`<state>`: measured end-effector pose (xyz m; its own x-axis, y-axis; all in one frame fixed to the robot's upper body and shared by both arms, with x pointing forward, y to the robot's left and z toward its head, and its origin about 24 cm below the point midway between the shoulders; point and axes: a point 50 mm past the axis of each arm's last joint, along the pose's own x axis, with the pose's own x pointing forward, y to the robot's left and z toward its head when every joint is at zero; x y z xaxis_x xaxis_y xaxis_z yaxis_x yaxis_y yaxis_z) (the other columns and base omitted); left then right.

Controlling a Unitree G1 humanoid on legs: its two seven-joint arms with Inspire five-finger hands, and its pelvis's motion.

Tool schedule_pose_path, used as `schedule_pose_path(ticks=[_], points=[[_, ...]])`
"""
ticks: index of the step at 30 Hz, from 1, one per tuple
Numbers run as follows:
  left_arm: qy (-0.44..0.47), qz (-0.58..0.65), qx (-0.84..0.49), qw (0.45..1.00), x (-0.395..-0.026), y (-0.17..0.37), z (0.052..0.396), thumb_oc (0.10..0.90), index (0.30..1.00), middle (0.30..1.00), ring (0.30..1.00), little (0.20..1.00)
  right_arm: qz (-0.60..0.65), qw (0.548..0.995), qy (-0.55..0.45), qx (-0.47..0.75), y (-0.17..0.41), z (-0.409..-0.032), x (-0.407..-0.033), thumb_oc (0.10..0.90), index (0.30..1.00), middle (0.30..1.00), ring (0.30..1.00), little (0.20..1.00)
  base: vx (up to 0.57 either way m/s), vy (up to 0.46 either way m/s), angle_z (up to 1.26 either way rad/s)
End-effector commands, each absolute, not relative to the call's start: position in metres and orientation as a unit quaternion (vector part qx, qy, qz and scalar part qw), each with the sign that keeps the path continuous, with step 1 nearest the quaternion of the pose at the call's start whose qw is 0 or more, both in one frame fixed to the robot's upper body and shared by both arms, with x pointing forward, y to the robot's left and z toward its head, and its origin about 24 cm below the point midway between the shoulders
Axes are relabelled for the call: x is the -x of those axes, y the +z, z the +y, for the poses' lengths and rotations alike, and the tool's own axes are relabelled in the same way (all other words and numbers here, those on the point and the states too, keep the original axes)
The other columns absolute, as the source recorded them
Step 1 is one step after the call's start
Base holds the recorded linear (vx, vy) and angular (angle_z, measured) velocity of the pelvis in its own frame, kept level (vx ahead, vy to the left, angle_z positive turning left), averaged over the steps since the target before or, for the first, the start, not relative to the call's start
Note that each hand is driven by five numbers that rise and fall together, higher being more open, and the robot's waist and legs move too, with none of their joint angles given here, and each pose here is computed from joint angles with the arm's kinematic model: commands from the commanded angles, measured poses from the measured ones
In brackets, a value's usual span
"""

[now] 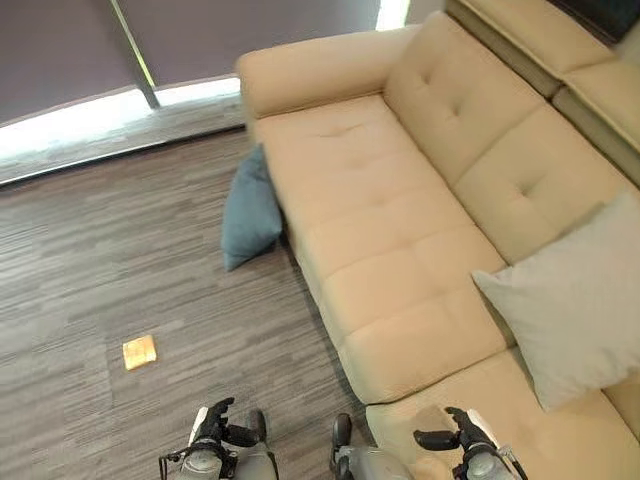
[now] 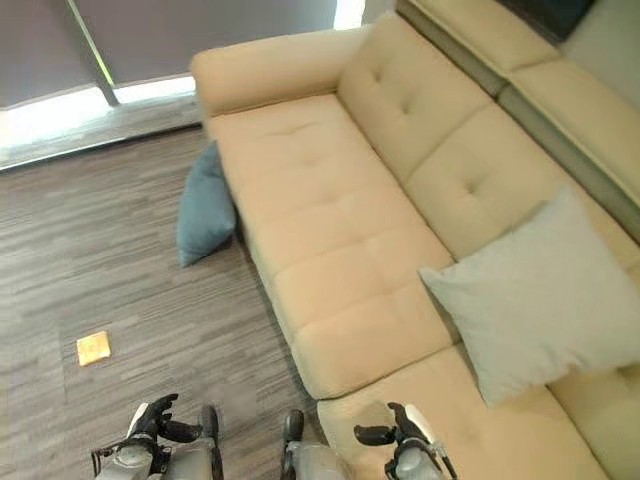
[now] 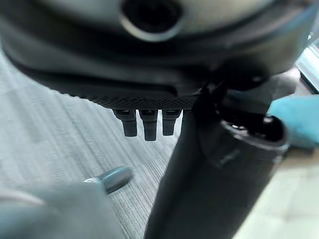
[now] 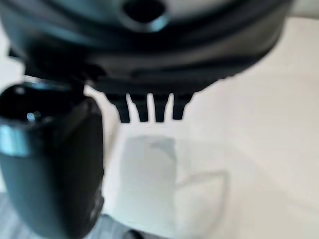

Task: Pick up all the scattered cushions and arrange them neatly on the sofa.

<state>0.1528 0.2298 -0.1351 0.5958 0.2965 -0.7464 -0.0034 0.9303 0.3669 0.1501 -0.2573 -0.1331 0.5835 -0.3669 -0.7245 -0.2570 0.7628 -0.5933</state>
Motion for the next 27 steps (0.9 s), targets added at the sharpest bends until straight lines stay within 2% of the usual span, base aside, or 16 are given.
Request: schedule_pose_path(ticks=[1, 9, 15, 22, 23, 27], points=[[0.093, 0.436, -0.194, 0.874, -0.146, -0.132, 0.248, 0.800, 0.900, 0.900, 0.900, 0.900, 0.464, 0.809, -0.051, 0.358, -0.132, -0.269, -0.142, 0.800, 0.900, 0.900, 0.900, 0.900, 0.07, 0.186, 1.41], [0.122, 0.442, -0.208, 0.864, -0.143, -0.127, 0.268, 0.800, 0.900, 0.900, 0.900, 0.900, 0.466, 0.813, -0.023, 0.348, -0.138, -0.249, -0.145, 0.800, 0.900, 0.900, 0.900, 0.900, 0.03, 0.169, 0.29], [0.117, 0.445, -0.216, 0.861, -0.138, -0.129, 0.269, 0.800, 0.900, 0.900, 0.900, 0.900, 0.470, 0.810, -0.020, 0.351, -0.139, -0.250, -0.141, 0.800, 0.900, 0.900, 0.900, 0.900, 0.04, 0.037, 0.58], [0.106, 0.467, -0.221, 0.850, -0.125, -0.134, 0.269, 0.800, 0.900, 0.900, 0.900, 0.900, 0.474, 0.805, -0.012, 0.356, -0.140, -0.251, -0.139, 0.800, 0.900, 0.900, 0.900, 0.900, 0.03, -0.019, -0.01], [0.068, 0.596, -0.152, 0.785, -0.065, -0.163, 0.246, 0.800, 0.900, 0.900, 0.900, 0.900, 0.551, 0.763, 0.046, 0.336, -0.151, -0.253, -0.118, 0.800, 0.900, 0.900, 0.900, 0.900, 0.05, -0.043, -0.03], [0.060, 0.603, -0.154, 0.780, -0.060, -0.165, 0.244, 0.800, 0.900, 0.900, 0.900, 0.900, 0.531, 0.778, 0.044, 0.332, -0.148, -0.249, -0.128, 0.800, 0.900, 0.900, 0.900, 0.900, 0.03, -0.040, -0.03]])
